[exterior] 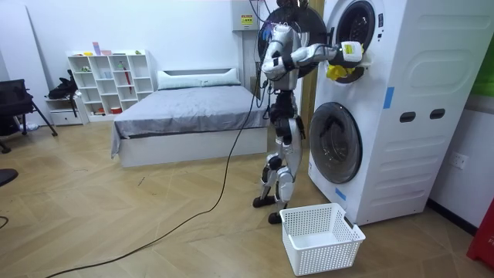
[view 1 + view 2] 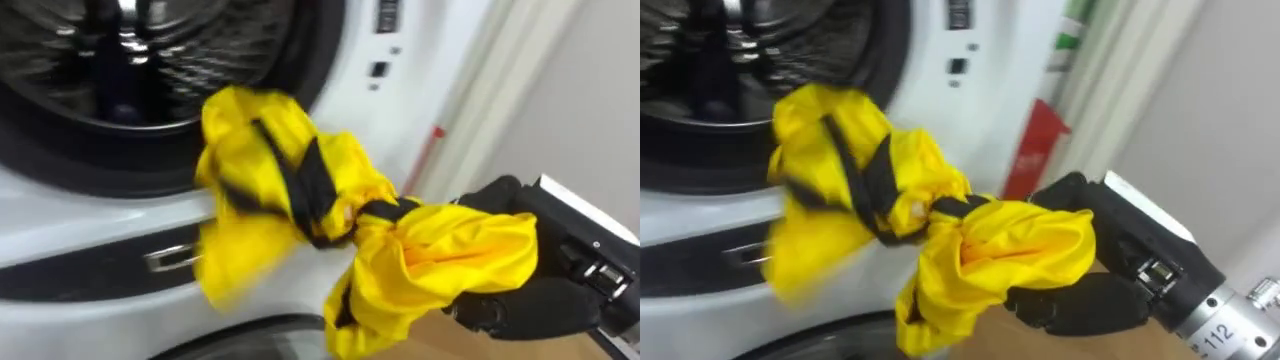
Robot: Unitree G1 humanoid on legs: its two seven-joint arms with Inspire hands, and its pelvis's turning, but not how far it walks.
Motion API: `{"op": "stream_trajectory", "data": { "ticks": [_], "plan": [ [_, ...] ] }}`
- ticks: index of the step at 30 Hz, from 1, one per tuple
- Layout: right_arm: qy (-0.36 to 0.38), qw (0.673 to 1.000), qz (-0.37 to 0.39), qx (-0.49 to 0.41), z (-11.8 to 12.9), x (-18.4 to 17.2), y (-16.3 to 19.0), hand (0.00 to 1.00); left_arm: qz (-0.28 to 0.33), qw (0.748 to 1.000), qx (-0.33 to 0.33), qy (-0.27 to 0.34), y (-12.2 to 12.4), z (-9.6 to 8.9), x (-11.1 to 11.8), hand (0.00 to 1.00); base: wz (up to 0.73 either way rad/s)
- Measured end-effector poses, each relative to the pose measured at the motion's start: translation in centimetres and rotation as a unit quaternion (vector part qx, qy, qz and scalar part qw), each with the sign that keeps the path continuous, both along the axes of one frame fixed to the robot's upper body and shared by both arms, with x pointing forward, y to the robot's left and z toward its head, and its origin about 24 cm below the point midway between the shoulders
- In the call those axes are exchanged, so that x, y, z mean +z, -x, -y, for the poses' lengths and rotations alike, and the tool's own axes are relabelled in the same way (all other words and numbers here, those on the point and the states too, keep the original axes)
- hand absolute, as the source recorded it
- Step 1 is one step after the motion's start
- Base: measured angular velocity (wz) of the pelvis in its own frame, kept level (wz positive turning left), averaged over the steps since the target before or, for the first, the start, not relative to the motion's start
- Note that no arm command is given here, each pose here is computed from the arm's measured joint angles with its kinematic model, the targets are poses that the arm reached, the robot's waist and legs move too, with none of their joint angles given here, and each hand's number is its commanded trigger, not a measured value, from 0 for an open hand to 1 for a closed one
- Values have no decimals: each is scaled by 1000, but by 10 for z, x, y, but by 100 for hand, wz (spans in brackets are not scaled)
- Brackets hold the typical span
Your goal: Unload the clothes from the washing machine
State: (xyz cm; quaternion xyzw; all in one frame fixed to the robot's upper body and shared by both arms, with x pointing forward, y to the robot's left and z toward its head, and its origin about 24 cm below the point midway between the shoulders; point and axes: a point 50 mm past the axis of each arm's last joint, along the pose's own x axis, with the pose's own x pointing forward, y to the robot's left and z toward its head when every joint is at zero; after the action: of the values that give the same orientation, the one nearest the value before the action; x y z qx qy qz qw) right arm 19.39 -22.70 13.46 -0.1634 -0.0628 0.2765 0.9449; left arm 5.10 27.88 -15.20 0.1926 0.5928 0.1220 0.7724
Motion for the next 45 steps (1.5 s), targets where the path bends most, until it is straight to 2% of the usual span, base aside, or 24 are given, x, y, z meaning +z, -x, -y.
{"op": "stream_trajectory", "data": {
  "ticks": [4,11,15,19,23,28,35,38,39,40,45],
  "plan": [
    [-15,995,-87,-38,19,-33,0,100,0,999,-31,15,-14,9,-1,0,-43],
    [-53,976,-188,-97,43,-82,0,100,12,996,-78,37,-41,22,-1,0,-23],
    [-74,960,-237,-127,49,-110,-2,100,3,995,-89,42,-39,27,-3,0,-23],
    [-99,928,-303,-192,54,-149,8,100,4,993,-102,54,-37,36,-6,0,8],
    [-102,902,-338,-249,55,-177,15,100,14,994,-94,61,-38,38,-6,0,0],
    [-117,884,-352,-284,46,-195,10,100,19,994,-87,70,-36,42,-7,0,-2],
    [-129,843,-376,-362,55,-216,9,100,32,995,-44,90,-36,45,-8,0,8],
    [-146,823,-382,-395,58,-221,12,100,32,994,-46,94,-37,47,-8,0,22],
    [-153,820,-380,-400,59,-221,11,93,32,994,-45,95,-36,48,-9,0,14],
    [-164,816,-375,-409,60,-219,8,0,32,994,-45,96,-37,48,-9,0,12],
    [-199,795,-357,-448,66,-220,9,0,37,993,-42,99,-39,50,-9,0,17]
  ]
}}
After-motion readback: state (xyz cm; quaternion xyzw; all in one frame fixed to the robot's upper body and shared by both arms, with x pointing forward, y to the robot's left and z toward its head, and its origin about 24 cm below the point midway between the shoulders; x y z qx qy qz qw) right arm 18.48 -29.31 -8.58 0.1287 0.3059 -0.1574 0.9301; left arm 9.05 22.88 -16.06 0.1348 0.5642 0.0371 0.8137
